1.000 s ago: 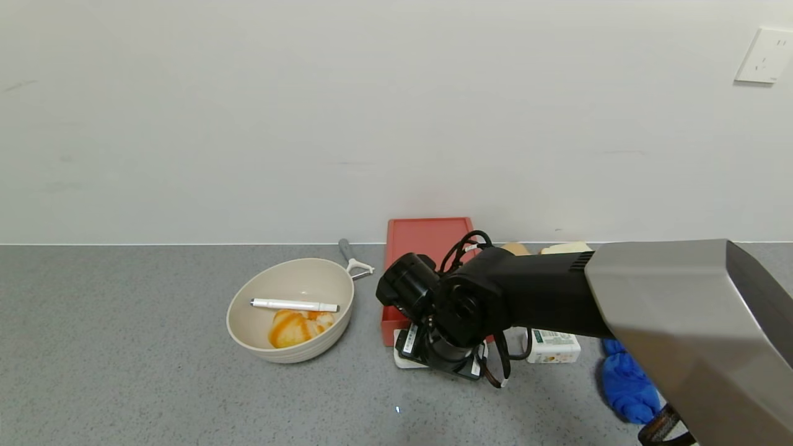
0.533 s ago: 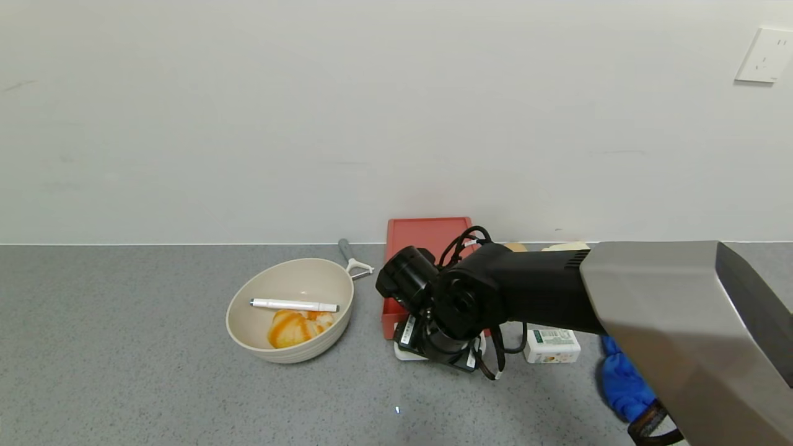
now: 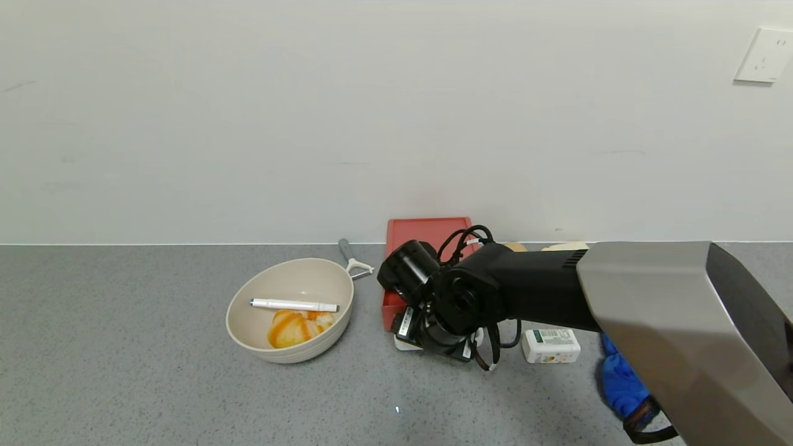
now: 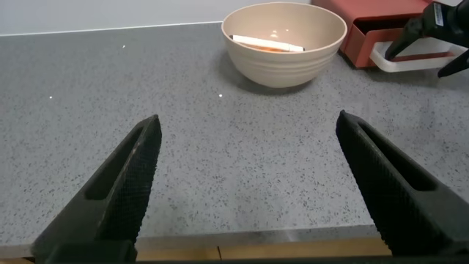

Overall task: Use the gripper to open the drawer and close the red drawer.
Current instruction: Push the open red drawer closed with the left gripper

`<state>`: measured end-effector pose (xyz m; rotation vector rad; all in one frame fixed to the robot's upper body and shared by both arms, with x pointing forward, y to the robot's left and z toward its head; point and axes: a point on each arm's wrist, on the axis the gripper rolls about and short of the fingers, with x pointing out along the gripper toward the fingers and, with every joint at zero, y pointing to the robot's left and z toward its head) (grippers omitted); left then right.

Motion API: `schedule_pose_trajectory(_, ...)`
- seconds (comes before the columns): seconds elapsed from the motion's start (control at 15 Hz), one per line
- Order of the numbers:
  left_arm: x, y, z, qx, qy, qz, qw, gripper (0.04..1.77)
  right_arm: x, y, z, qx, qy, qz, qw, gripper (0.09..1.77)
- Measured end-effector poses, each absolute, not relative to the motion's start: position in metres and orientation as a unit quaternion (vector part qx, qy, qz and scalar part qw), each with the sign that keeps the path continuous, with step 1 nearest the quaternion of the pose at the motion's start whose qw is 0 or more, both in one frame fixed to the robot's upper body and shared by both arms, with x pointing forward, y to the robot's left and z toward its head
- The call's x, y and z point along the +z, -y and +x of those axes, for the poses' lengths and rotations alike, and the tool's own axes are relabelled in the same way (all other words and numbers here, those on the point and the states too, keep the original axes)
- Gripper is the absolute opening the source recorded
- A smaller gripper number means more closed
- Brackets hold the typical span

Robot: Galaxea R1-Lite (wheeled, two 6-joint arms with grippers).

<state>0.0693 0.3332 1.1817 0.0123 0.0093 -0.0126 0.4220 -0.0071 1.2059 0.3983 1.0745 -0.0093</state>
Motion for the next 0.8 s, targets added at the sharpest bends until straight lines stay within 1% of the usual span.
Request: schedule_pose_trajectory(0.8,1.182,-0.333,0.069,-0.006,-0.005,0.006,1.000,1.72,1.201,0.010,0.444,0.020,-0.475,0.202,0.857,1.71)
